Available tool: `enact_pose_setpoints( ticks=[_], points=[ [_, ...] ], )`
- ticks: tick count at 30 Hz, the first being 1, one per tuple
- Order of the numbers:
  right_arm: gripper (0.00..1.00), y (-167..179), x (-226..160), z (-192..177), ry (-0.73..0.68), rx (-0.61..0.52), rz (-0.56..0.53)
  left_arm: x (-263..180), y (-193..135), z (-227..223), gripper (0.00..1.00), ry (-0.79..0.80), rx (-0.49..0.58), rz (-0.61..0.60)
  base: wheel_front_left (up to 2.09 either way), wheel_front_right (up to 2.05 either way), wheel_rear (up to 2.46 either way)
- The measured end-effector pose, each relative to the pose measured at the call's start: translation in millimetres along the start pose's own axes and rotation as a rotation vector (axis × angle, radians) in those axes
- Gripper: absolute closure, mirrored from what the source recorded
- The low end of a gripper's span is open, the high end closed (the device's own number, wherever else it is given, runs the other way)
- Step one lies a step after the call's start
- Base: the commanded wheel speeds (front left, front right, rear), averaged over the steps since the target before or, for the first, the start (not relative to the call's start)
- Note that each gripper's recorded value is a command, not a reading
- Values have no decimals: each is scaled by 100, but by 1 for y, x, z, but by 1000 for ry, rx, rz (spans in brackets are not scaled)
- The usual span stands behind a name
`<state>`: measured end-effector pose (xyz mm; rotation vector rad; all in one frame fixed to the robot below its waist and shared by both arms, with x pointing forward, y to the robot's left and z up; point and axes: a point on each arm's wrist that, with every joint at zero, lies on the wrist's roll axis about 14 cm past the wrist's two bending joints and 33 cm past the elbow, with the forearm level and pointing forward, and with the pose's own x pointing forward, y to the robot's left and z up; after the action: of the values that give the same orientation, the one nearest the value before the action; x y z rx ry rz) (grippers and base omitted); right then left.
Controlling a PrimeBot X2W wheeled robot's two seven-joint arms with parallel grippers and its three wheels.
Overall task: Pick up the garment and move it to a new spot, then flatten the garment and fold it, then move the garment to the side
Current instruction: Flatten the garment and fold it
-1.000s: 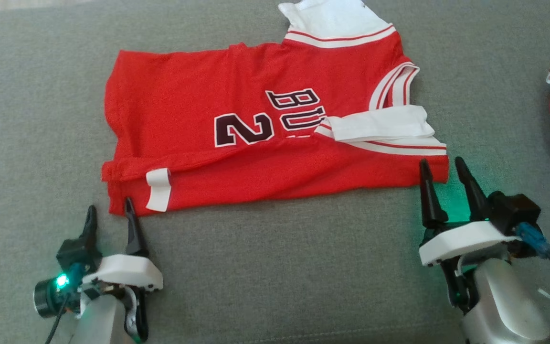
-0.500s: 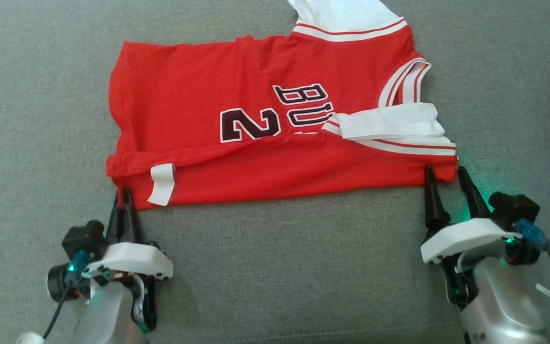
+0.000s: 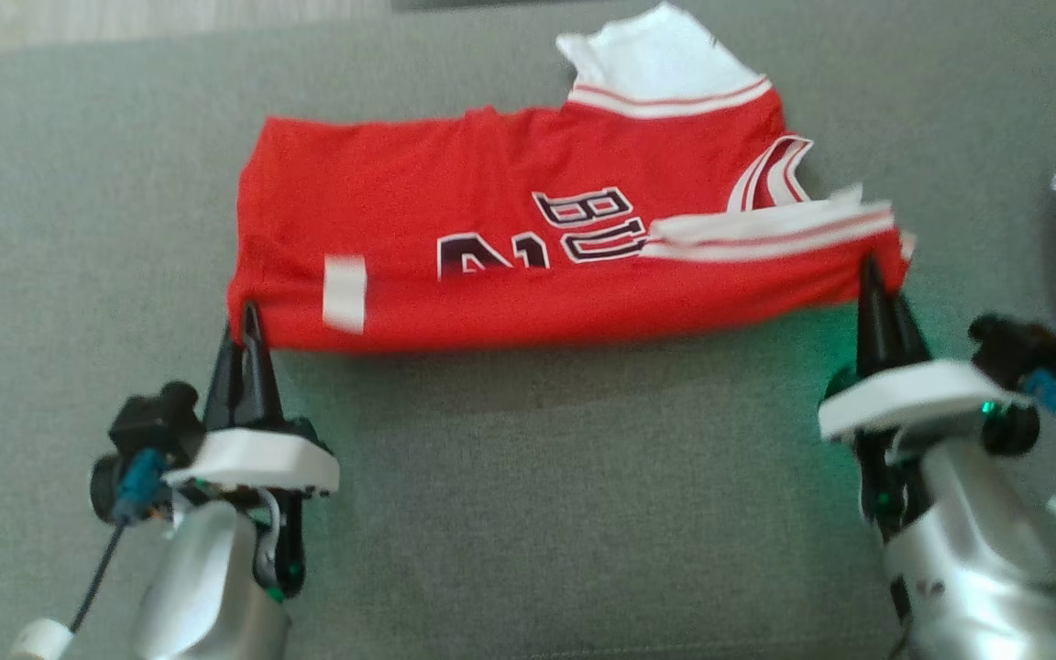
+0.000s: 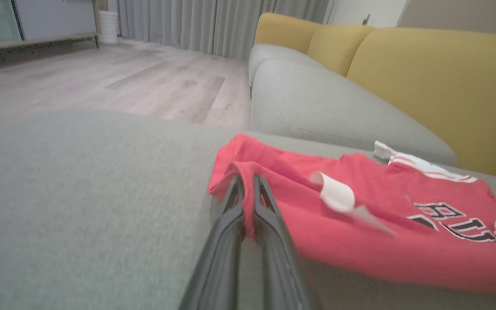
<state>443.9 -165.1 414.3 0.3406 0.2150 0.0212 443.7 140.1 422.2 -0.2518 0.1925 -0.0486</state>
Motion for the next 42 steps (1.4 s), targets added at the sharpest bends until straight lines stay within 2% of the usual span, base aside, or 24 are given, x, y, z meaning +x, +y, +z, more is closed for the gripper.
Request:
enact_pose_setpoints(
  ticks=[4, 7, 11, 12, 15, 16, 17, 18, 24, 30, 33, 37, 42],
  points=[
    [100, 13, 5, 46, -117, 39, 26, -1, 0, 34, 100, -87, 18, -6, 0, 0, 0],
    [100, 14, -6, 54, -134, 61, 23, -12, 0, 42, 100, -101, 30, -2, 0, 0, 0],
    [100, 2, -40, 24, -62, 85, -14, -46, 9, 10, 100, -23, 19, 26, 0, 0, 0],
    [100, -8, -60, 0, -8, 99, -45, -70, 14, -21, 100, 54, -6, 47, 0, 0, 0],
    [100, -21, -84, -32, 68, 114, -85, -98, 20, -60, 100, 160, -29, 74, 0, 0, 0],
    [100, -22, -88, -40, 89, 115, -92, -103, 22, -67, 76, 178, -35, 85, 0, 0, 0],
    [77, -24, -91, -46, 104, 116, -99, -104, 22, -70, 44, 189, -38, 90, 0, 0, 0],
    [0, -25, -91, -49, 112, 116, -101, -104, 22, -72, 0, 196, -38, 95, 0, 0, 0],
    [0, -31, -73, -34, 87, 44, -88, -84, 21, -59, 0, 162, -4, 86, 0, 0, 0],
    [0, -25, -25, 7, 25, -104, -32, -16, 18, -9, 0, 76, 108, -11, 0, 0, 0],
    [0, -16, -7, 21, 0, -127, -5, 8, 23, 4, 0, 93, 138, -27, 0, 0, 0],
    [0, -3, 20, 32, -17, -156, 35, 42, 33, 8, 0, 197, 209, -56, 0, 0, 0],
    [0, 7, 39, 25, 3, -178, 76, 64, 41, -13, 0, 369, 231, -63, 0, 0, 0]
  ],
)
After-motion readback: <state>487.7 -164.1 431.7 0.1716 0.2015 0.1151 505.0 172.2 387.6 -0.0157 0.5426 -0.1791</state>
